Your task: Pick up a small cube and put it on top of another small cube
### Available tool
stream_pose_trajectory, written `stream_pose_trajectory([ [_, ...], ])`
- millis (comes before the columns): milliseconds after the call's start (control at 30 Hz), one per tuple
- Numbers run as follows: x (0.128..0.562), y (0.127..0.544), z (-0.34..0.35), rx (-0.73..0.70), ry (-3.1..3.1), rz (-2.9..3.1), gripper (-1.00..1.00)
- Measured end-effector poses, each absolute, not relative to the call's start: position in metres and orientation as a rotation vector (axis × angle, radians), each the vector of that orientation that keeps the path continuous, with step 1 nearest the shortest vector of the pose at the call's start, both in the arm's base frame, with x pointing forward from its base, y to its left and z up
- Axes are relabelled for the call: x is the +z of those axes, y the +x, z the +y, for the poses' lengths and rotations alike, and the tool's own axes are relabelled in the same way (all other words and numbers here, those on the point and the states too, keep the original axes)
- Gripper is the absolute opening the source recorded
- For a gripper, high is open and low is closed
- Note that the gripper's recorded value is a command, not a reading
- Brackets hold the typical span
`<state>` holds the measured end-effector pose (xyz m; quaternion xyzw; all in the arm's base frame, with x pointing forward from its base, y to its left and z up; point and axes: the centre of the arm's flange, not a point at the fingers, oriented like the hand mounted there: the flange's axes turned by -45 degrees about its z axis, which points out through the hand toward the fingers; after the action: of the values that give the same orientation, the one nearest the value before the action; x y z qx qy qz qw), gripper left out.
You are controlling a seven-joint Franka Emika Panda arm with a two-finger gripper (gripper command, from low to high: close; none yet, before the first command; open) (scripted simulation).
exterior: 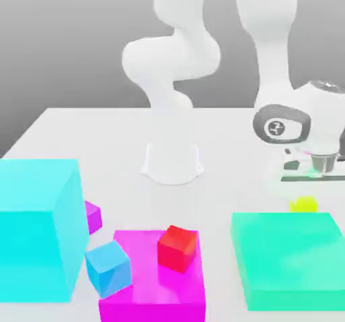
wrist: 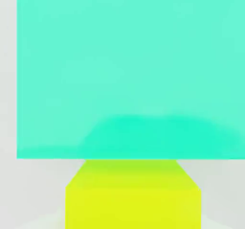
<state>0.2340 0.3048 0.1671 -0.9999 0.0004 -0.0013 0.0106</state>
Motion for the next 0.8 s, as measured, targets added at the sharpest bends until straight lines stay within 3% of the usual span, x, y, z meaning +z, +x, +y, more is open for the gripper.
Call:
stream_pose_trajectory([
  [200,0.19,0.237,0.296,-0.006,-3.14,0.016,-1.0],
  [367,0.231,0.36,0.192,-0.039,-3.128,0.68,-1.0],
  [467,0.268,0.407,0.123,-0.032,-3.035,1.026,-1.0],
  [600,0.321,0.44,0.03,-0.007,-2.834,1.39,-1.0],
  [733,0.287,0.444,0.007,-0.003,-2.779,1.467,-1.0],
  [767,0.277,0.444,0.007,-0.002,-2.778,1.468,1.0],
  [800,0.277,0.444,0.007,-0.003,-2.777,1.468,1.0],
])
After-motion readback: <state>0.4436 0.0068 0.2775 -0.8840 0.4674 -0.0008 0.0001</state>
